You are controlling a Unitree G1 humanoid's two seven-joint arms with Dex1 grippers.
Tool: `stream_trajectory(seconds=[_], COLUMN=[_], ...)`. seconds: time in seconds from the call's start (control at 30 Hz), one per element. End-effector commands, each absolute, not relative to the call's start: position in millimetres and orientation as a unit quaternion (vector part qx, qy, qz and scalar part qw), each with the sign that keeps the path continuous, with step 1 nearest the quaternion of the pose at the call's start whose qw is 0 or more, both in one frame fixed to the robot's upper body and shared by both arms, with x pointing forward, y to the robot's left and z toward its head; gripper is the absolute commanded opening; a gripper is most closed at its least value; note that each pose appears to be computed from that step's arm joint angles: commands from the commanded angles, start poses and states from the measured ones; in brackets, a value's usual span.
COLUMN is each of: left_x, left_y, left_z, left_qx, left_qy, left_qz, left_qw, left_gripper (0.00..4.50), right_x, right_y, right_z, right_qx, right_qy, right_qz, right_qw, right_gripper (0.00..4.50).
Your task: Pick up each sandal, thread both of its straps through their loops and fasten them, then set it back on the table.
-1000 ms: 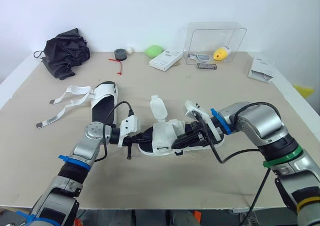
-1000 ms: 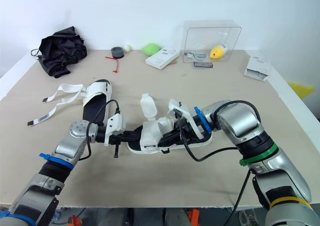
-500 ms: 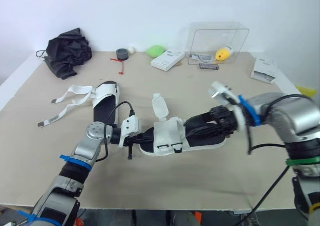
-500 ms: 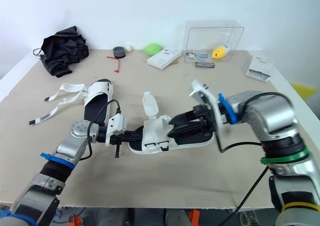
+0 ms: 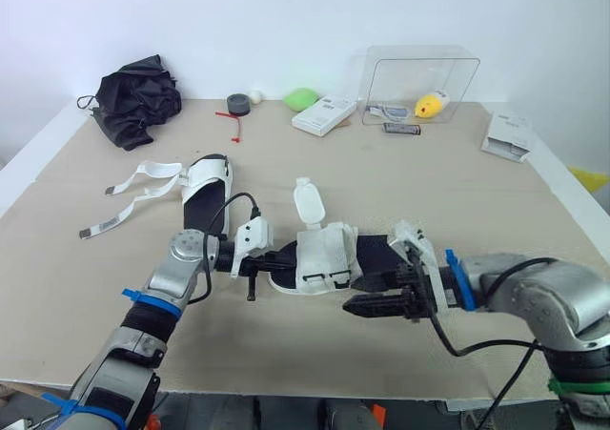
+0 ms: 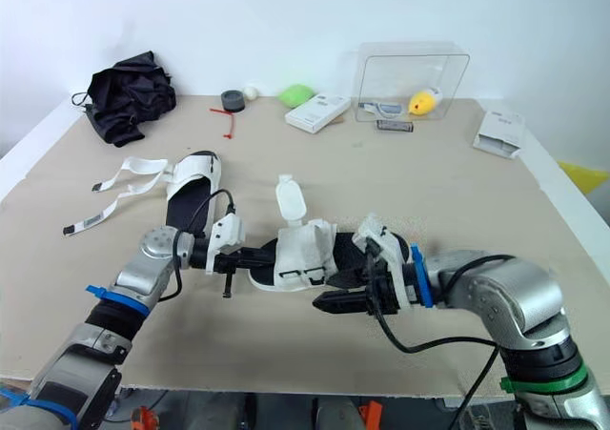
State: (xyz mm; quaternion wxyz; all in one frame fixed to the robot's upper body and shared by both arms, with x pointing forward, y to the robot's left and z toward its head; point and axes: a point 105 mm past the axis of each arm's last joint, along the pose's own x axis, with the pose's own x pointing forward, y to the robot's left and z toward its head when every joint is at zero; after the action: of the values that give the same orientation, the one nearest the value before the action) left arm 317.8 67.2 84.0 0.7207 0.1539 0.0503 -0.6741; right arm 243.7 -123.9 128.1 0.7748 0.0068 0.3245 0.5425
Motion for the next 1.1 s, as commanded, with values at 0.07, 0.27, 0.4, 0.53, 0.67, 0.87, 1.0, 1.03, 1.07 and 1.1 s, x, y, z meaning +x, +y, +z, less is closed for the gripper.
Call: stream_trajectory(seconds=[0.07,0.27,0.4,0.53,0.67,0.87,1.0,1.03,1.07,1.1], left_x=[302,301,301,301,300,300,301,301,301,301], left_y=[72,74,74,74,75,76,77,77,77,77], left_z=[36,36,35,35,34,34,34,34,34,34], left_qx=[0.159,0.16,0.16,0.159,0.158,0.158,0.158,0.158,0.158,0.158], left_qy=[0.149,0.15,0.15,0.149,0.15,0.15,0.15,0.15,0.15,0.15], left_qz=[-0.687,-0.688,-0.686,-0.684,-0.682,-0.679,-0.679,-0.679,-0.679,-0.678], left_qw=[0.693,0.692,0.694,0.696,0.698,0.701,0.701,0.701,0.701,0.702], left_gripper=[0.0,0.0,0.0,0.0,0.0,0.0,0.0,0.0,0.0,0.0], right_x=[244,250,251,248,248,248,246,245,244,243], right_y=[-126,-118,-108,-101,-99,-96,-96,-95,-96,-96], right_z=[136,143,150,150,146,147,145,145,145,145], right_qx=[-0.006,0.015,0.036,0.044,0.05,0.056,0.054,0.055,0.055,0.054], right_qy=[0.31,0.295,0.289,0.293,0.301,0.3,0.302,0.303,0.303,0.304], right_qz=[0.54,0.551,0.566,0.575,0.573,0.576,0.578,0.58,0.581,0.582], right_qw=[0.782,0.781,0.771,0.763,0.761,0.759,0.756,0.755,0.753,0.752], right_gripper=[3.13,3.13,3.13,3.13,3.13,0.98,0.08,0.08,0.08,0.08])
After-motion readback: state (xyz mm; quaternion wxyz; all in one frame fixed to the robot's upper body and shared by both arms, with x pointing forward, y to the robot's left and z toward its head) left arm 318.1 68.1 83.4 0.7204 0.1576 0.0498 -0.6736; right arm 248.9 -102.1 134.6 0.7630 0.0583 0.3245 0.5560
